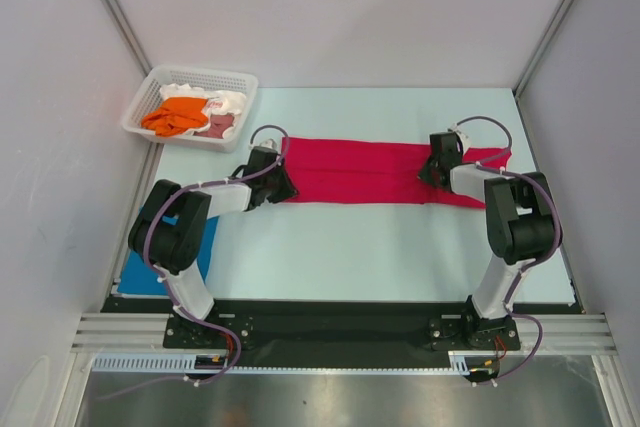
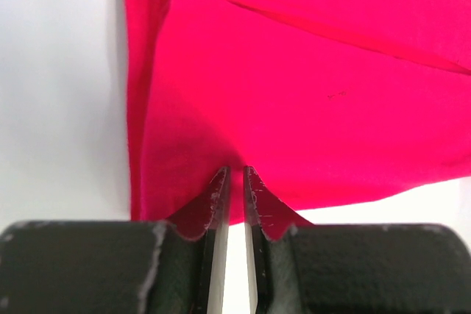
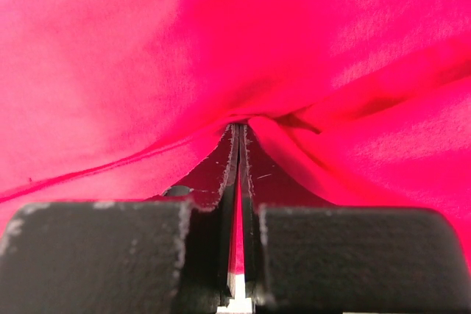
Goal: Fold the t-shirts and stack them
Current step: Fold the tshirt
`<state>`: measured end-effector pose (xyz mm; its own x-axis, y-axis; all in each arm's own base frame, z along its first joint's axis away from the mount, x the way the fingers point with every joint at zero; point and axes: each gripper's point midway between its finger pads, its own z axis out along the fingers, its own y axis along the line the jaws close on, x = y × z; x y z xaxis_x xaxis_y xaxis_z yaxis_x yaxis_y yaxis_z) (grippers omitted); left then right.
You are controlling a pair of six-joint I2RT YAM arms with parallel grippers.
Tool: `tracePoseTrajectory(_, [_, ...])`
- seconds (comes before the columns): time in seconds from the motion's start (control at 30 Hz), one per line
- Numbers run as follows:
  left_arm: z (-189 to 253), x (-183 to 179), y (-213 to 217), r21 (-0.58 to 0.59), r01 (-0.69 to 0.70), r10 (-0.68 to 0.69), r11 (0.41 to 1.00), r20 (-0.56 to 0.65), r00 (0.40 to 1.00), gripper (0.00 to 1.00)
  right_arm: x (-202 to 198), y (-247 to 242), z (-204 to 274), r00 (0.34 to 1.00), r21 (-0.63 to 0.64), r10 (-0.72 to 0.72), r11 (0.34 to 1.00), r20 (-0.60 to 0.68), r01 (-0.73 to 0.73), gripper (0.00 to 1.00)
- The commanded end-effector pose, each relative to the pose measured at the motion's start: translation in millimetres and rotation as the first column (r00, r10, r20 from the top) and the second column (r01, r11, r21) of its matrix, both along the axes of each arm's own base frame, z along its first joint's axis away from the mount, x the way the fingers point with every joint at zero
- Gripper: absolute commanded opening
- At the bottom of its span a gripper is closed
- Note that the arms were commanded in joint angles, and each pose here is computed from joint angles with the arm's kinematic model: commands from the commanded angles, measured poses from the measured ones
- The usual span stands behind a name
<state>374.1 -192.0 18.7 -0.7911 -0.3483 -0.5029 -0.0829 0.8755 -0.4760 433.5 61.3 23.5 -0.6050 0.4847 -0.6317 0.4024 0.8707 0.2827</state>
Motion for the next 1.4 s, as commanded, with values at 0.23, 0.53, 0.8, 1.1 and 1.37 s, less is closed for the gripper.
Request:
tracePoseTrajectory(0.23, [7.0,0.2,25.4,0.055,-0.041,0.040,0.998,0.023,0.999,0.18,16.5,-11.2,-10.1,0.998,0.022,-0.029,0.999,-0.061,0.031,0.00])
tracePoseTrajectory(0.53, [57.4,1.5,0.3,0.064,0.024,-0.033,0.998,0.146,0.989,0.22,4.2,10.9,55.1,0.995,0.014,0.095,0.995,0.025,-0.095,0.04])
tracePoseTrajectory(0.8, [67.3,6.6,-36.5,0.030,0.128,-0.131,0.991,0.162,0.978,0.28,-33.1,-16.8,87.3,0.997,0.024,0.074,0.997,0.013,-0.075,0.23])
tracePoseTrajectory(1.1, [91.3,-3.6,-119.6,-0.159,0.360,-0.306,0.919,0.283,0.909,0.42,-62.6,-130.9,93.0,0.989,0.089,-0.146,0.986,0.031,0.143,0.38])
tracePoseTrajectory(1.37, [126.8,7.9,-266.8,-0.413,0.522,-0.356,0.747,0.415,0.837,0.50,-61.3,-190.4,88.6,0.983,0.117,-0.181,0.978,0.042,0.175,0.41])
